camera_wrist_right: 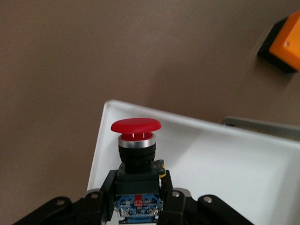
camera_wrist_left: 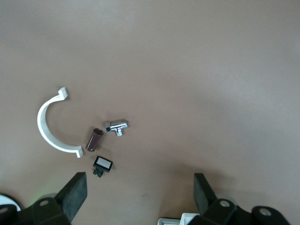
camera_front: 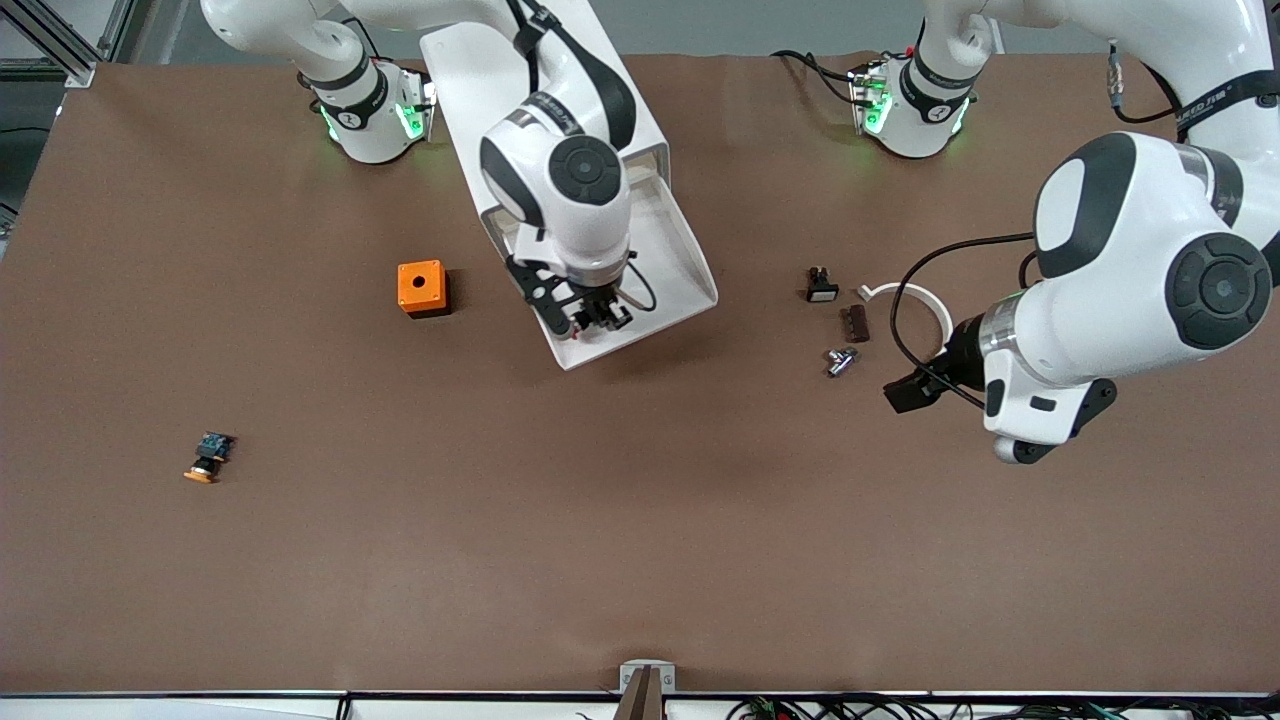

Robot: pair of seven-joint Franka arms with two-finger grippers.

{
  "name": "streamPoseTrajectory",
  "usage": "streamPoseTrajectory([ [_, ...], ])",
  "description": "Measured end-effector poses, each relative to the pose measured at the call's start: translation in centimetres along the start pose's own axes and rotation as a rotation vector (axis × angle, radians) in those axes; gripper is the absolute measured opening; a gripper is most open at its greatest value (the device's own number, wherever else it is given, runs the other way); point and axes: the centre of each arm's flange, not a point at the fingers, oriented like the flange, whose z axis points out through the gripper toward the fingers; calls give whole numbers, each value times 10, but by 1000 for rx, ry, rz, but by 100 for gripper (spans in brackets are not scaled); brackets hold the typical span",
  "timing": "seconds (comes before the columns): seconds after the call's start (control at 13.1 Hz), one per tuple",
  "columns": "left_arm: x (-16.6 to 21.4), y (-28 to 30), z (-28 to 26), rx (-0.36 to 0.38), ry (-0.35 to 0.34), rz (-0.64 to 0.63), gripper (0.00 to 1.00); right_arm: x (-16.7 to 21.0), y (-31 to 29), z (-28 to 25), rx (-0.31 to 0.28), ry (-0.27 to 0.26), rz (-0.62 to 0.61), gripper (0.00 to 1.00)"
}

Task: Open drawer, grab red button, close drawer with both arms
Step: 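Lift the red button out with the right gripper while the left gripper approaches, then push the drawer closed with the left gripper while the right gripper holds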

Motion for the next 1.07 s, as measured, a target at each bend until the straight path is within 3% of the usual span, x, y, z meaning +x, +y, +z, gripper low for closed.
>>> streamPoseTrajectory([
  [0.3, -23, 44, 54, -22, 26, 159, 100, 162, 34, -60, 9, -45, -242, 41],
  [0.53, -57, 91, 110, -30, 76, 253, 100, 263, 67, -54, 22, -53, -389, 41],
  [0.76, -83, 126, 160, -33, 99, 311, 100, 331, 93, -21, 51, -27, -491, 41],
  [1.07, -116, 151, 221, 19, 59, 312, 100, 398, 132, 48, 64, 3, -592, 41],
])
